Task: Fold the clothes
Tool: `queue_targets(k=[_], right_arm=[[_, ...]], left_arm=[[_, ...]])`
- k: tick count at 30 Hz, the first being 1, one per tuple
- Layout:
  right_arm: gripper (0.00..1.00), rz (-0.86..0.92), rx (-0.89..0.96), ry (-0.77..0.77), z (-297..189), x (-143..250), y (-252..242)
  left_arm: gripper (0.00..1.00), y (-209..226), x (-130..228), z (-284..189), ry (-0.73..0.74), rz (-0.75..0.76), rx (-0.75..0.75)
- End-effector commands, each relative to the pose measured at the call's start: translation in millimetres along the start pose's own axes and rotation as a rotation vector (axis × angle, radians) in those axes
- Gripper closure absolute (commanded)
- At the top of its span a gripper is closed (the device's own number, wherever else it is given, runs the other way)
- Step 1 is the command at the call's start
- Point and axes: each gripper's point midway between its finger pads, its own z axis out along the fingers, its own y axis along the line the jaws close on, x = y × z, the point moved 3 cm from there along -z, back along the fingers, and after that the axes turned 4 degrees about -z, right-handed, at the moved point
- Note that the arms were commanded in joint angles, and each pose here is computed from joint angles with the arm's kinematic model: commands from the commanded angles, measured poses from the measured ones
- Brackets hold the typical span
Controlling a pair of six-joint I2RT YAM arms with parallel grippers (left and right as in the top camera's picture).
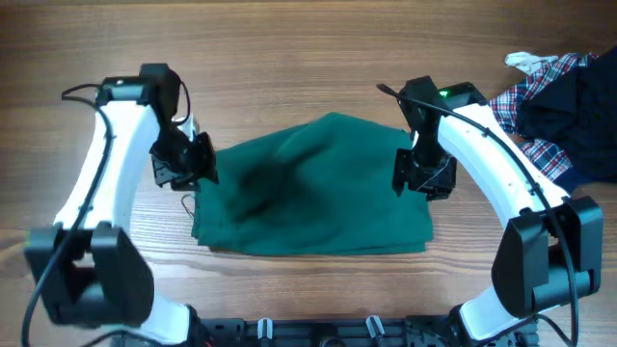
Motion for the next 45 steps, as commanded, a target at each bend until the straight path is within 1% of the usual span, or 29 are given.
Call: queue_targets(k=[1,4,6,8,9,12,13,15,16,18,20,22,24,26,28,29,30,32,33,34,36,38,40,41,42,44,45], right_arm=[[0.42,-0.005,0.0,-0.046,-3,-6,0],[0.42,-0.03,-0.011,-0.075,-3,-12,3],[0.41,-0.052,-0.034,-0.119,-4,-22,8],[0.41,-0.185,-0.185,-0.205,-10,-40,35],[0.39,-0.241,-0.251,-0.267,-16,-51,47],[0.31,-0.331,-0.318,-0.413,-30,-76,64],[0.29,-0.364,-0.349,-0.438,-34,-79,70],[0.29,-0.373,-0.366,-0.459,-36,-82,74],[0.29,-0.373,-0.366,-0.461,-36,-83,74],[0.29,-0.37,-0.348,-0.458,-34,-84,72],[0.28,-0.343,-0.289,-0.444,-25,-87,64],[0.28,-0.333,-0.274,-0.42,-17,-88,63],[0.28,-0.313,-0.281,-0.423,-18,-89,63],[0.28,-0.314,-0.283,-0.427,-18,-90,64],[0.28,-0.33,-0.334,-0.406,-19,-85,70],[0.28,-0.341,-0.373,-0.393,-20,-82,76],[0.28,-0.384,-0.436,-0.381,-23,-77,84],[0.27,-0.456,-0.522,-0.367,-26,-71,95],[0.25,-0.502,-0.559,-0.362,-24,-70,101],[0.25,-0.518,-0.558,-0.363,-21,-72,102],[0.26,-0.532,-0.556,-0.363,-10,-81,106],[0.29,-0.546,-0.592,-0.354,3,-89,114],[0.34,-0.559,-0.647,-0.325,14,-90,122],[0.37,-0.574,-0.644,-0.32,19,-91,124],[0.37,-0.575,-0.623,-0.324,20,-92,123],[0.35,-0.471,-0.454,-0.34,32,-105,103],[0.33,-0.448,-0.385,-0.342,37,-108,94]], left_arm=[[0.65,-37,26,0,0.058,0.094,0.108],[0.65,-44,53,36,0.145,0.082,0.043],[0.65,-41,62,52,0.184,0.078,0.038],[0.65,-32,70,76,0.223,0.064,0.05],[0.65,-28,71,87,0.227,0.062,0.048],[0.65,-18,74,105,0.226,0.044,0.033],[0.65,-13,76,113,0.227,0.042,0.028],[0.67,-4,80,127,0.23,0.02,0.017],[0.68,2,79,130,0.216,0.004,-0.016],[0.7,17,73,131,0.176,-0.048,-0.096],[0.69,33,62,128,0.129,-0.108,-0.152],[0.69,43,54,125,0.121,-0.168,-0.135],[0.75,48,44,118,0.095,-0.207,-0.116],[0.76,41,34,103,0.04,-0.193,-0.1],[0.72,25,23,74,-0.058,-0.158,-0.047],[0.67,17,19,62,-0.105,-0.146,-0.021],[0.66,6,18,51,-0.151,-0.128,0.017],[0.62,-16,16,46,-0.193,-0.062,0.091],[0.6,-31,7,48,-0.239,-0.016,0.119],[0.58,-39,-2,51,-0.267,0.005,0.139],[0.59,-43,-14,60,-0.276,0.005,0.145],[0.6,-42,-28,77,-0.262,-0.006,0.134],[0.6,-43,-40,95,-0.252,0.009,0.125],[0.6,-42,-44,105,-0.241,0.008,0.117],[0.6,-42,-48,110,-0.237,0.007,0.114],[0.62,-32,-58,125,-0.255,-0.009,0.048],[0.62,-26,-63,127,-0.267,-0.021,0.02]])
